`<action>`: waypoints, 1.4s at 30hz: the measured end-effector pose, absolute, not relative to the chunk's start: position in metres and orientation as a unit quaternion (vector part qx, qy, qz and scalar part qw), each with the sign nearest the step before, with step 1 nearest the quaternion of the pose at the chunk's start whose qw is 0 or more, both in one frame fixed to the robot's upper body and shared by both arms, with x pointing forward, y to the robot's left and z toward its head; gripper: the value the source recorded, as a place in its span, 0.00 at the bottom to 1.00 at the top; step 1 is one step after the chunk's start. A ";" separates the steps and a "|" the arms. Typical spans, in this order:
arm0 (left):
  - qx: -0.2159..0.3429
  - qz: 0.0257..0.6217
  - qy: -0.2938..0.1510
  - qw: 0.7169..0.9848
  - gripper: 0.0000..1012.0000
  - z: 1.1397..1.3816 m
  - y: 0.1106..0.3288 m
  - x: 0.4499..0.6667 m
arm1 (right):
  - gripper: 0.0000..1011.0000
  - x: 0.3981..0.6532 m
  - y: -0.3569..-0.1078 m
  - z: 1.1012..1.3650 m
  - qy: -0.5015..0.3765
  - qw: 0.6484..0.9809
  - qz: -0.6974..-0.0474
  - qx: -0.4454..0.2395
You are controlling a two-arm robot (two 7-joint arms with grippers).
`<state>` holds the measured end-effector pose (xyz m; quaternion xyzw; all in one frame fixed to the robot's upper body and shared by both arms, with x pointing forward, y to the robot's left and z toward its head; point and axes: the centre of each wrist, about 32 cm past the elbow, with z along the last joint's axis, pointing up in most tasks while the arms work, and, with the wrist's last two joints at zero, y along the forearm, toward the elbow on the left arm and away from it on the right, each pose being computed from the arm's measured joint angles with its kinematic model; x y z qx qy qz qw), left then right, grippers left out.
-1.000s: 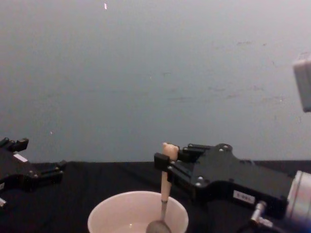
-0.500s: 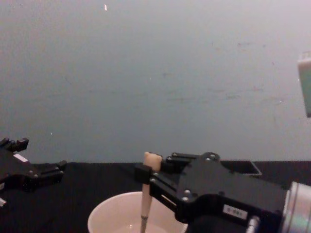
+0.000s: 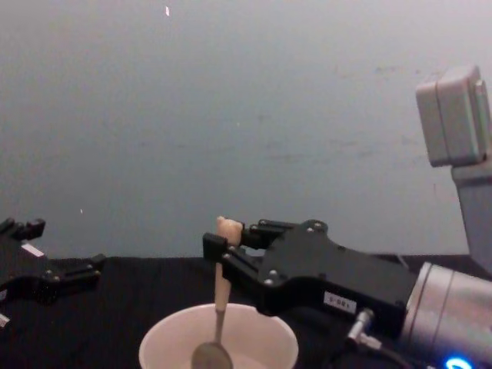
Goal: Pick up the stirring spoon with one hand, stir inside the cup, then place it back in its original position.
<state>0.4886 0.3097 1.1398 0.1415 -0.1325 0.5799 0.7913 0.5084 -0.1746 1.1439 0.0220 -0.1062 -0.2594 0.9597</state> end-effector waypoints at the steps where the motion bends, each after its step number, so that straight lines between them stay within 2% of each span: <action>1: 0.141 0.580 -0.132 0.791 0.99 1.140 0.310 0.489 | 0.21 0.510 -0.176 1.144 -0.108 0.958 -0.264 0.021; 24: 0.141 0.580 -0.132 0.791 0.99 1.140 0.310 0.489 | 0.21 0.510 -0.193 1.145 -0.111 0.951 -0.287 0.012; 33: 0.141 0.580 -0.132 0.791 0.99 1.140 0.310 0.489 | 0.21 0.495 -0.201 1.146 -0.105 0.959 -0.262 0.010; 42: 0.142 0.580 -0.132 0.791 0.99 1.140 0.310 0.489 | 0.21 0.485 -0.191 1.146 -0.099 0.968 -0.230 0.018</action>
